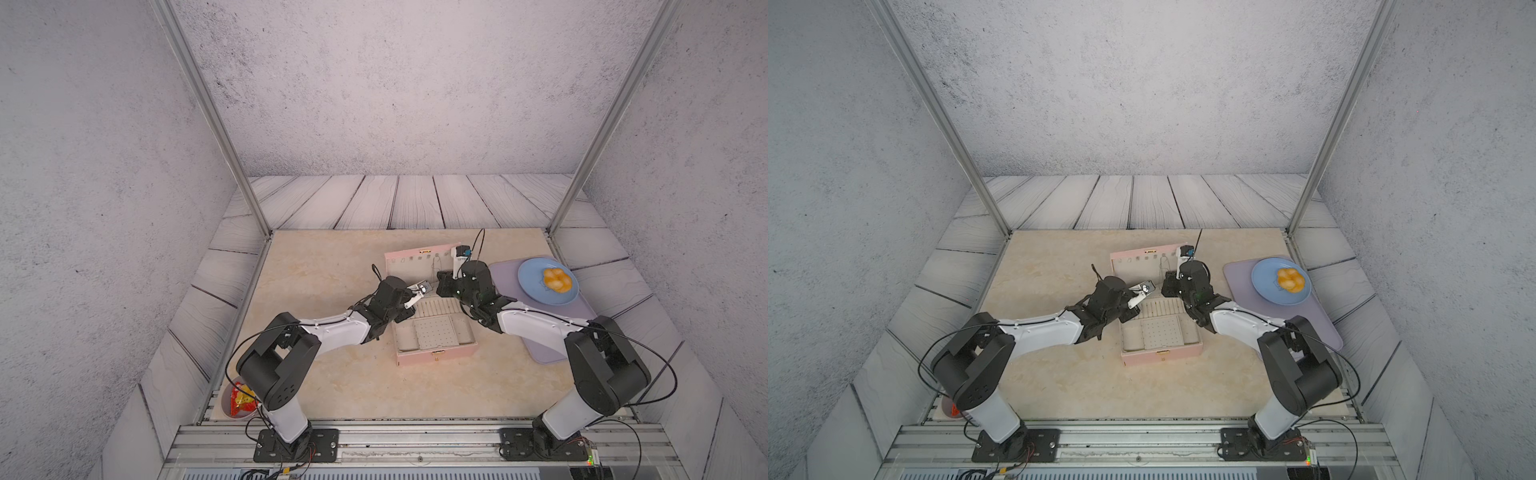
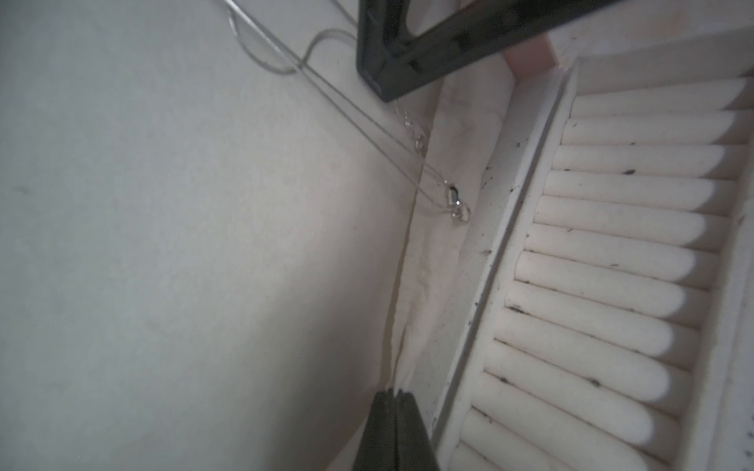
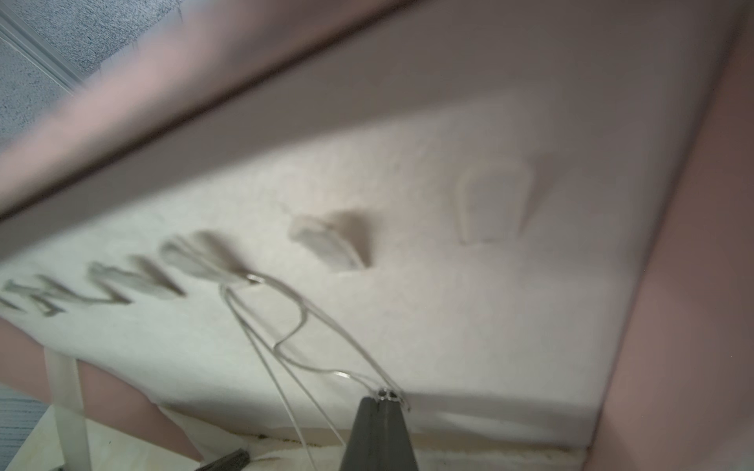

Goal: Put jewelry chain into jewelry box
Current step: Adjust the necklace in the storage slot.

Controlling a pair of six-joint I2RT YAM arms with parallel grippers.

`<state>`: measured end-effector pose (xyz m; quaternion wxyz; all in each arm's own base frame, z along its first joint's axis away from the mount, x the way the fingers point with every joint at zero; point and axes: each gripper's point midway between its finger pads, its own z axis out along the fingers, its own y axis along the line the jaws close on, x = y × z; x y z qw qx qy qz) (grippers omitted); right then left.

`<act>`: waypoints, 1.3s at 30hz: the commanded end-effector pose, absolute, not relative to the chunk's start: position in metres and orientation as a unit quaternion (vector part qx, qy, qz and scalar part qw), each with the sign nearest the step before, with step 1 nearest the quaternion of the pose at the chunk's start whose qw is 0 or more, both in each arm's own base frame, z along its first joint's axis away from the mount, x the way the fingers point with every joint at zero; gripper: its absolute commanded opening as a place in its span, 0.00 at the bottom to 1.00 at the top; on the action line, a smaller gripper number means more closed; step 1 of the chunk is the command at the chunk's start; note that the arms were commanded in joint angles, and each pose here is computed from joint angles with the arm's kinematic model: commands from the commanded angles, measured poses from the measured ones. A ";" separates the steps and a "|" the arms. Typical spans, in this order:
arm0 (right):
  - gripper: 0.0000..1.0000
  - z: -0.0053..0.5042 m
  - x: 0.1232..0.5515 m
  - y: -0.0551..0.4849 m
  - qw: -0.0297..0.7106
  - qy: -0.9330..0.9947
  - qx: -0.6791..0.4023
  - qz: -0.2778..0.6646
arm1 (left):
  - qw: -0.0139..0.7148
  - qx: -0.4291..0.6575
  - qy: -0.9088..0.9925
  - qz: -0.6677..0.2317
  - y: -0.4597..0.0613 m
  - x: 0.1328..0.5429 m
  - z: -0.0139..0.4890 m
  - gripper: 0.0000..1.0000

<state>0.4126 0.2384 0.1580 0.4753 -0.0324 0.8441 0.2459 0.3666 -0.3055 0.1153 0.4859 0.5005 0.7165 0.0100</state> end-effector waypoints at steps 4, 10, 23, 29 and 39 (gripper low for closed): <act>0.00 0.140 0.413 0.234 0.468 0.853 -0.029 0.228 | 0.472 0.523 0.709 -0.018 -0.317 0.347 0.110 0.00; 0.00 0.129 0.412 0.228 0.460 0.862 -0.022 0.212 | 0.474 0.522 0.709 -0.018 -0.316 0.347 0.111 0.00; 0.00 0.117 0.405 0.226 0.439 0.874 -0.023 0.205 | 0.491 0.489 0.721 -0.002 -0.312 0.358 0.122 0.00; 0.16 0.136 0.399 0.223 0.449 0.868 -0.029 0.209 | 0.493 0.481 0.725 -0.002 -0.312 0.360 0.124 0.00; 0.37 0.163 0.384 0.212 0.472 0.855 -0.029 0.211 | 0.503 0.451 0.737 0.005 -0.310 0.368 0.133 0.00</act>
